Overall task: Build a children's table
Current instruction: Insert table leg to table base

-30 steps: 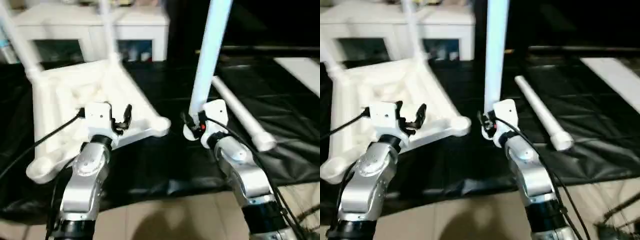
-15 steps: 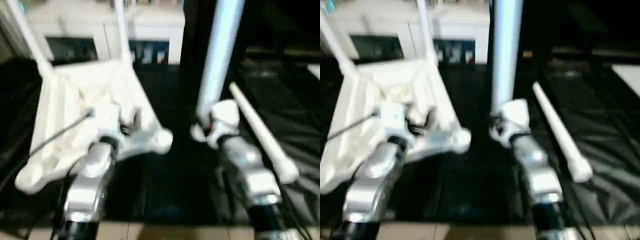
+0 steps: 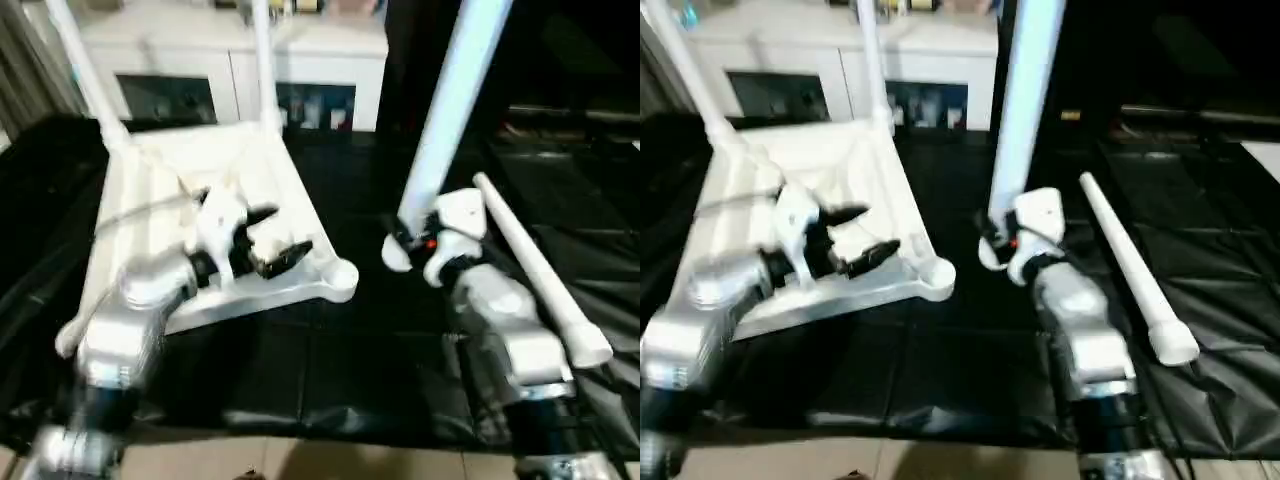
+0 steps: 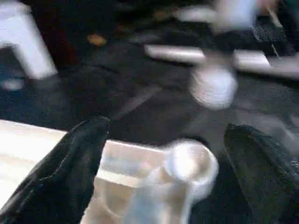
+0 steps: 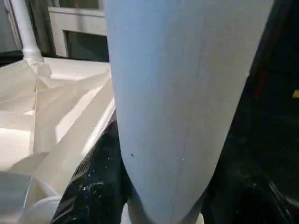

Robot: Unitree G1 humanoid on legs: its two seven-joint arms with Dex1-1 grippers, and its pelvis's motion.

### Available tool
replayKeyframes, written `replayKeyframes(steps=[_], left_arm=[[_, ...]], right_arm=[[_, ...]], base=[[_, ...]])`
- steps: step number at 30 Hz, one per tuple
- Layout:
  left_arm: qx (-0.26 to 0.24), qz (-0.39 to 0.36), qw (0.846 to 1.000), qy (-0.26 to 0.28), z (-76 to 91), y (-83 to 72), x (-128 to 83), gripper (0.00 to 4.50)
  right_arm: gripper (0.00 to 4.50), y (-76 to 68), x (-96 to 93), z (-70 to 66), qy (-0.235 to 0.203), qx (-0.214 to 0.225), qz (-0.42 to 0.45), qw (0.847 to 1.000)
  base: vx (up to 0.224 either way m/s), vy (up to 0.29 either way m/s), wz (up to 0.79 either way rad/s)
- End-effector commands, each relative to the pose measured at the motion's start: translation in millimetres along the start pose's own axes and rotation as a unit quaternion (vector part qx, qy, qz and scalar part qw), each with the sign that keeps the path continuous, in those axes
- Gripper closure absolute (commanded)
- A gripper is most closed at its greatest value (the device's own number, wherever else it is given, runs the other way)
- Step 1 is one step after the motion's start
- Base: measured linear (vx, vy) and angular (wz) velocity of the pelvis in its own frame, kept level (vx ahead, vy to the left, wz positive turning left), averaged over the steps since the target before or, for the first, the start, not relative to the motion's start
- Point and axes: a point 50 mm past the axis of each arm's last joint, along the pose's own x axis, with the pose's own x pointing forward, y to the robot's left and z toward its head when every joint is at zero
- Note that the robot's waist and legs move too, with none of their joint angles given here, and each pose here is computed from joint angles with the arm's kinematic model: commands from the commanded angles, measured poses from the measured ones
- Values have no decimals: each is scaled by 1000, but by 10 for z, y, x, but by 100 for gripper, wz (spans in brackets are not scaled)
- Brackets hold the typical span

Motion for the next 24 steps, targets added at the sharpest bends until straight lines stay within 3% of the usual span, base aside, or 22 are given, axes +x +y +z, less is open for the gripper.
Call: replayKeyframes(steps=[1, 3, 5, 12, 19, 24], left_arm=[[7, -54, 997, 51, -125, -28, 48, 5], [14, -62, 996, 64, -150, -5, 73, 42], [19, -70, 995, 71, -166, 18, 107, 43], [37, -66, 991, 114, -274, 64, 157, 121], [1, -72, 989, 128, -377, 82, 138, 171], [8, -60, 989, 136, -410, 114, 146, 209]], right_arm=[[268, -32, 9, 128, -23, -11, 16, 1000], [268, -36, 5, 141, -24, -18, 24, 999], [268, -39, -1, 145, -23, -21, 30, 999], [268, 3, -24, 109, -16, -22, 42, 999], [268, 102, -28, 90, -12, -1, 64, 998], [268, 133, -17, 87, -15, 1, 64, 998]], base=[[0, 0, 0], [0, 0, 0], [0, 0, 0], [0, 0, 0], [0, 0, 0], [0, 0, 0]])
